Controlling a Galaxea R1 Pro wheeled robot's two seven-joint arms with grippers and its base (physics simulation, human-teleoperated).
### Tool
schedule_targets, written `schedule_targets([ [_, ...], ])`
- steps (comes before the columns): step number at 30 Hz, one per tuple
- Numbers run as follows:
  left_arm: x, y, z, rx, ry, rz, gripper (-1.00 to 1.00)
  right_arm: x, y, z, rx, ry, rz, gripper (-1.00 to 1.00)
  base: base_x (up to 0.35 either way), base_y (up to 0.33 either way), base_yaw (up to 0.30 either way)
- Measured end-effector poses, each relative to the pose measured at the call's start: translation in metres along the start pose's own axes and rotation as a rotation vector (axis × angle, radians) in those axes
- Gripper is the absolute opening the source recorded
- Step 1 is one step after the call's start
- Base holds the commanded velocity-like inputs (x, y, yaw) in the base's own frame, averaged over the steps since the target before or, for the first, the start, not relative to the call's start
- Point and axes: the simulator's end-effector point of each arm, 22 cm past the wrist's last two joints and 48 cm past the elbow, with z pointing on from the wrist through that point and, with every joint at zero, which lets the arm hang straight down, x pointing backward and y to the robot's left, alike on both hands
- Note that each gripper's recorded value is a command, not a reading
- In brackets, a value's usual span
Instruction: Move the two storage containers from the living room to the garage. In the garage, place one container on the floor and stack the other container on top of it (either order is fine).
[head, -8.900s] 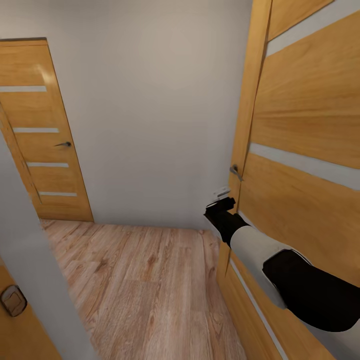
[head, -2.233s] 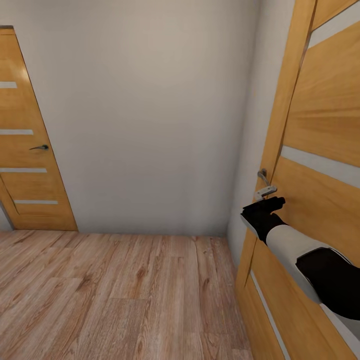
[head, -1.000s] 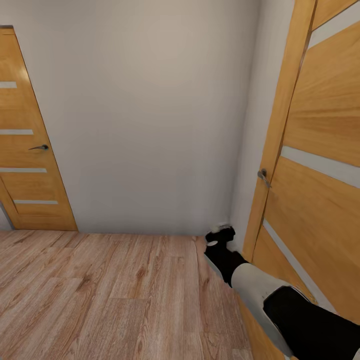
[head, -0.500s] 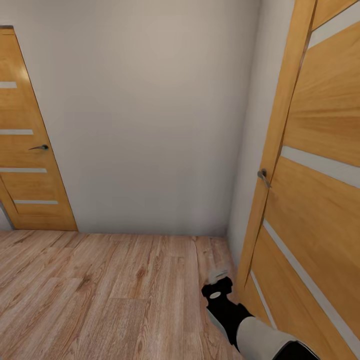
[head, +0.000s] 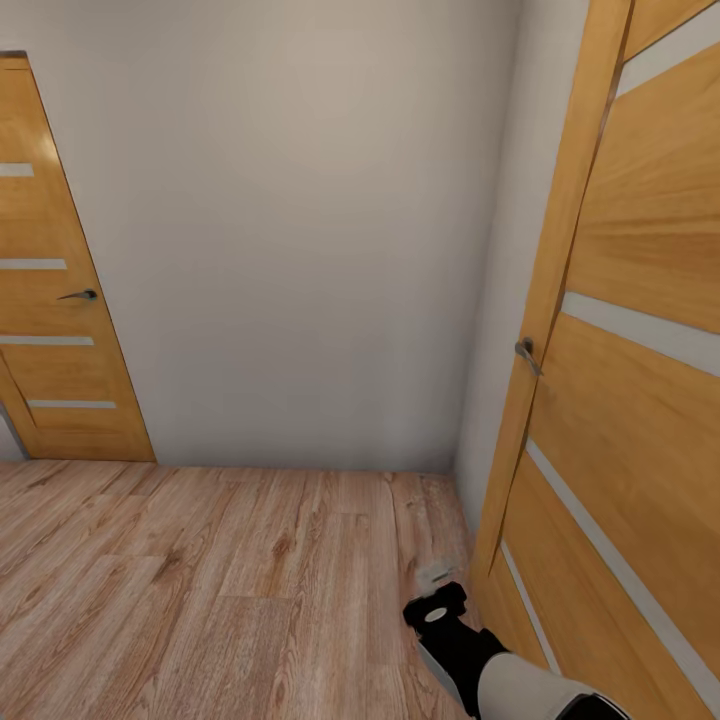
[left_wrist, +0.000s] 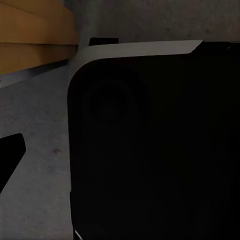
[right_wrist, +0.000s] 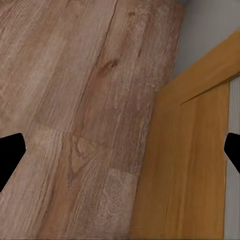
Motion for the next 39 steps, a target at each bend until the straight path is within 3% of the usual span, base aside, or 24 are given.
schedule_targets([
  [4,0.0,0.0,0.0,-0.001,0.0,-0.001,1.0,0.015,0.01,0.001,-0.046,0.03,-0.008,1.0,0.0,0.0,0.0],
  [15,0.0,0.001,0.0,-0.004,0.0,-0.001,1.0,0.035,0.014,0.001,-0.067,0.071,-0.01,1.0,0.0,0.0,0.0],
  [16,-0.001,0.0,0.0,-0.003,-0.001,-0.002,1.0,0.07,0.041,-0.004,-0.167,0.056,0.003,1.0,0.0,0.0,0.0],
  [17,-0.001,0.0,0.0,-0.003,-0.001,-0.003,1.0,0.164,0.077,-0.028,-0.22,0.175,0.004,1.0,0.0,0.0,0.0],
  [18,-0.003,0.0,0.0,-0.003,-0.005,-0.004,1.0,0.212,0.095,-0.046,-0.248,0.238,0.004,1.0,0.0,0.0,0.0],
  [33,-0.009,0.0,0.0,-0.002,-0.017,-0.01,1.0,0.305,0.111,-0.085,-0.277,0.361,-0.004,1.0,0.033,0.0,0.0],
  [39,-0.009,0.0,0.0,-0.003,-0.017,-0.012,1.0,0.348,0.097,-0.099,-0.265,0.415,-0.017,1.0,0.004,0.0,0.0],
])
